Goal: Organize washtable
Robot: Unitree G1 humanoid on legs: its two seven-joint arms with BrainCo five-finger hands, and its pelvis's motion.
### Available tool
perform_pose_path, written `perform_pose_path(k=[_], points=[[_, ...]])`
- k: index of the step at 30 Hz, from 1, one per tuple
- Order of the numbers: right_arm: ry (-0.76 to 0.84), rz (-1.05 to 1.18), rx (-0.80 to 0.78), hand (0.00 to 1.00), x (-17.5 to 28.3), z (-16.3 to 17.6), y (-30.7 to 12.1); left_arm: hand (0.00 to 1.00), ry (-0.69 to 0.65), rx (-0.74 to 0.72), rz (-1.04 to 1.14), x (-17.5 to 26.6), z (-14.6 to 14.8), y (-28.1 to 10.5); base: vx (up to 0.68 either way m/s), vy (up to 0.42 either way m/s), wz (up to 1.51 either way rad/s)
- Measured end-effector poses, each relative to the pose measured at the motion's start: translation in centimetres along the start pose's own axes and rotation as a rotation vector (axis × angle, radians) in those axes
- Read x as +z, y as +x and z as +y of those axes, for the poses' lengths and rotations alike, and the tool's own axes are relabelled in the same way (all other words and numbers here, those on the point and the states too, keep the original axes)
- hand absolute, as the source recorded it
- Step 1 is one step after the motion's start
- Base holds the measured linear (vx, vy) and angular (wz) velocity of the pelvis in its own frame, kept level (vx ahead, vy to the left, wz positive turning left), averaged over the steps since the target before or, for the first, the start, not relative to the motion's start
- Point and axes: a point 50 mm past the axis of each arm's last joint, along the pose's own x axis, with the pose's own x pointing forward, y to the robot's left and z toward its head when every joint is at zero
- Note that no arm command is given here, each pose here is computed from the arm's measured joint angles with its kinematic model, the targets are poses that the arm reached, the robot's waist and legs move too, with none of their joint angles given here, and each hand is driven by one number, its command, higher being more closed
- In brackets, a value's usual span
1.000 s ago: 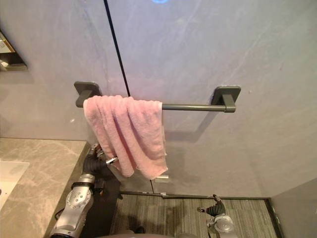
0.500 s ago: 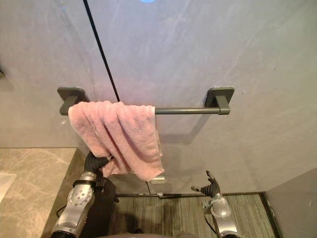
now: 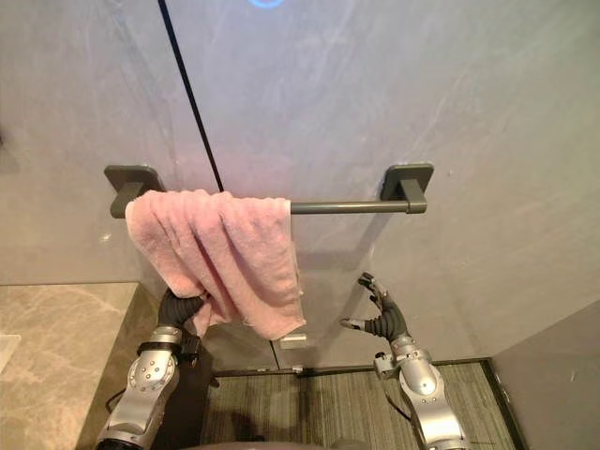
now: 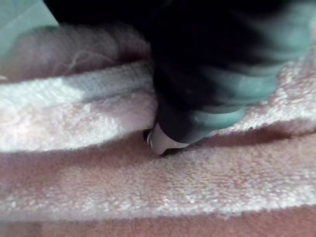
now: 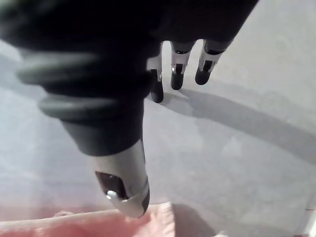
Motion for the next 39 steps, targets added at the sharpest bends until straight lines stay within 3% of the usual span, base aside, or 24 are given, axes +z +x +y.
perform_pose_path(k=[17, 30, 31, 39], points=[[0.123, -0.198, 0.345, 0.0, 4.8, 3.6, 2.2, 1.0, -0.017, -0.039, -0.025, 0.5, -1.1, 0.0, -0.02, -0.007, 0.0], [0.25, -0.137, 0.477, 0.0, 4.2, 7.7, 3.8, 1.0, -0.051, -0.065, -0.003, 0.1, -2.0, -0.2, -0.02, -0.016, 0.07], [0.252, -0.134, 0.478, 1.0, 4.1, 7.8, 3.9, 1.0, -0.054, -0.064, -0.002, 0.1, -2.0, -0.2, -0.03, -0.018, 0.07], [0.275, -0.123, 0.51, 1.0, 4.1, 9.3, 4.1, 1.0, -0.067, -0.065, 0.007, -0.2, -2.0, -0.3, -0.03, -0.019, 0.07]])
